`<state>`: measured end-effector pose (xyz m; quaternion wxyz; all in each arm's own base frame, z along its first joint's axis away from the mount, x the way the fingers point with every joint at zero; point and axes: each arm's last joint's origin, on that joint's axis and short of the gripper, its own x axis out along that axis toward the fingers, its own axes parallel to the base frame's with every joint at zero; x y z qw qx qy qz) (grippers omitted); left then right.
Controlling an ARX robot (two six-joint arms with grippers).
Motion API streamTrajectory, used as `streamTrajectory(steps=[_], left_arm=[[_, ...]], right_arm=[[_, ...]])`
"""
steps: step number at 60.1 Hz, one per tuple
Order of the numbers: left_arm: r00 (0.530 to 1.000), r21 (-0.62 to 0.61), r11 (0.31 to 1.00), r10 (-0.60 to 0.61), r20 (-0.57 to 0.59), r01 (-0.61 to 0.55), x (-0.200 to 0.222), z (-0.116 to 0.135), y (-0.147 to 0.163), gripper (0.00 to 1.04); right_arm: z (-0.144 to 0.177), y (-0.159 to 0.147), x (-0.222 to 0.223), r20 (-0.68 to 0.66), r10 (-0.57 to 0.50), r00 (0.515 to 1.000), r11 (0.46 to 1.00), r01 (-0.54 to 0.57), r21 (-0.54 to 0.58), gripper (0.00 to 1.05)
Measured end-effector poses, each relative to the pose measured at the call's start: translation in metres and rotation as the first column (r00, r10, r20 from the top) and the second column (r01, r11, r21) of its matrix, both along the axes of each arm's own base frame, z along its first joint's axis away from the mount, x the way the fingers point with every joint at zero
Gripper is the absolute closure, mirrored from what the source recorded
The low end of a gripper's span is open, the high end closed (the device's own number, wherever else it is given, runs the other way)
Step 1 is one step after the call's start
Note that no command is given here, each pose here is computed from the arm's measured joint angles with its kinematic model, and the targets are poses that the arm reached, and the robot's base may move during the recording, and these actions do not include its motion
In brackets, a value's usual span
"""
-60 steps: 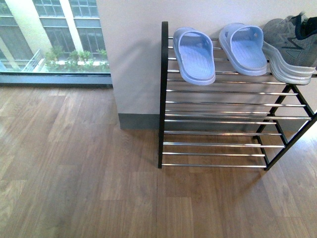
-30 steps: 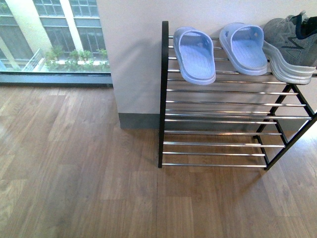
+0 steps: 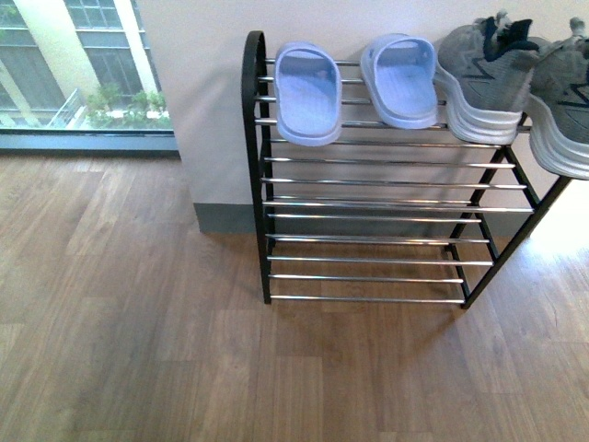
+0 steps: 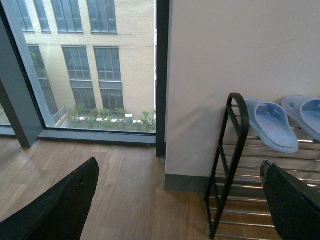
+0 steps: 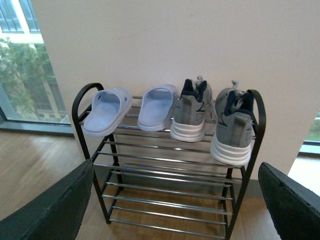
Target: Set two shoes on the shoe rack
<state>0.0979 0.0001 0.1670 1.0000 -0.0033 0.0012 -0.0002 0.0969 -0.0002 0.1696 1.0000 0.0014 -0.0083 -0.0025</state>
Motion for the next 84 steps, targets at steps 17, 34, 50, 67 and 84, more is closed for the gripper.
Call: streamTrajectory(steps=[17, 34, 50, 67, 84], left_arm=[[1.000, 0.000, 1.000, 0.002, 0.000, -0.002, 0.0000, 0.0000, 0.0000, 0.09], [1.000, 0.000, 1.000, 0.001, 0.000, -0.001, 0.0000, 0.0000, 0.0000, 0.09], [1.000, 0.000, 1.000, 0.001, 0.000, -0.001, 0.0000, 0.0000, 0.0000, 0.09], [1.000, 0.000, 1.000, 0.001, 0.000, -0.001, 0.0000, 0.0000, 0.0000, 0.09], [1.000, 0.000, 1.000, 0.002, 0.000, -0.002, 0.0000, 0.0000, 0.0000, 0.09]], right_arm=[[0.0000, 0.0001, 0.0000, 0.000, 0.002, 1.000, 1.000, -0.002, 0.000, 0.09], [0.0000, 0.0001, 0.0000, 0.000, 0.003, 1.000, 1.000, -0.003, 0.000, 0.09], [0.0000, 0.0001, 0.0000, 0.000, 0.003, 1.000, 1.000, -0.003, 0.000, 0.09], [-0.0001, 0.0001, 0.0000, -0.001, 0.003, 1.000, 1.000, -0.003, 0.000, 0.09], [-0.0001, 0.0001, 0.0000, -0.001, 0.003, 1.000, 1.000, -0.003, 0.000, 0.09]])
